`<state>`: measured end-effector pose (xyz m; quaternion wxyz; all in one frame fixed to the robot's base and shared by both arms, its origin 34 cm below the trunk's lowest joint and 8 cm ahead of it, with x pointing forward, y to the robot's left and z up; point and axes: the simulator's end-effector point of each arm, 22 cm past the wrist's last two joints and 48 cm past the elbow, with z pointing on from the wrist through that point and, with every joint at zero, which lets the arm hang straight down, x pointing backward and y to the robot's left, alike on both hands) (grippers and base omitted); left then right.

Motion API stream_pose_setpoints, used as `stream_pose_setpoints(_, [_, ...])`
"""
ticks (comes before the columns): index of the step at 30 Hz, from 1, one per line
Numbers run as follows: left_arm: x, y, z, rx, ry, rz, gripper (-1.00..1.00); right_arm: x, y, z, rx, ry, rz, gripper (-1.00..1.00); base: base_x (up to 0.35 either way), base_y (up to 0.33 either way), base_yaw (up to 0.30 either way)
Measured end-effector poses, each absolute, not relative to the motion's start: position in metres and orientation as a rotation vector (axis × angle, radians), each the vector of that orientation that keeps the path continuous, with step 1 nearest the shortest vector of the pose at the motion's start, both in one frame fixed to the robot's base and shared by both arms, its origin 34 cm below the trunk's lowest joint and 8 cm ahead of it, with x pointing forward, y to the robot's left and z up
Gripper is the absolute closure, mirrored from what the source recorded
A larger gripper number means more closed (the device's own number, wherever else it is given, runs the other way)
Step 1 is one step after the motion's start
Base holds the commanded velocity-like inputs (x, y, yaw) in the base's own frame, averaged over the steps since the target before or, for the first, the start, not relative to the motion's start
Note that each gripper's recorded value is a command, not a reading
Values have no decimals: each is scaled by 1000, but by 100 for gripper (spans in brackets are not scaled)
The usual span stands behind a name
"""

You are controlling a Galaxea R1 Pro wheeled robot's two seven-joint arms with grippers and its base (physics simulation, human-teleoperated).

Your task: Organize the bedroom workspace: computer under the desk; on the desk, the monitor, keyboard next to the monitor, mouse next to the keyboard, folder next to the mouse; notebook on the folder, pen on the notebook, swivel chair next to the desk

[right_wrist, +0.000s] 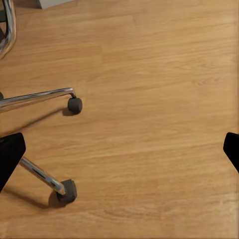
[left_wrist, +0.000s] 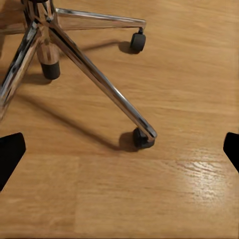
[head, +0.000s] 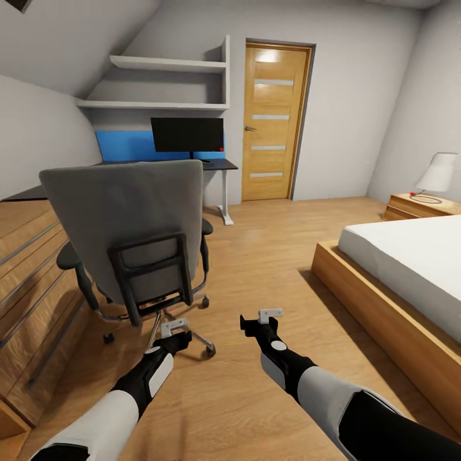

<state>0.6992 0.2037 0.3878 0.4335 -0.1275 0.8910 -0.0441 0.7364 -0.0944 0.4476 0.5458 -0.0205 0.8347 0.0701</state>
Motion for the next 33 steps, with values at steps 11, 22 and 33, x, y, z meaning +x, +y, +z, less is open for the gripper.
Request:
stream_pose_setpoints(11, [699,240,386,-339,2215,-51,-100,736,-94,448,-51,1979,166,-100,-7,-2,0])
stream_pose_setpoints(22, [673,281,353,-373,2293,27,-100,736,-94,448,-51,1979,166,-100,0,0,0])
stream_pose_setpoints(33, [643,318,322,-436,2365,83,-100,736,-95,448,-47,1980,164,-100,0,0,0])
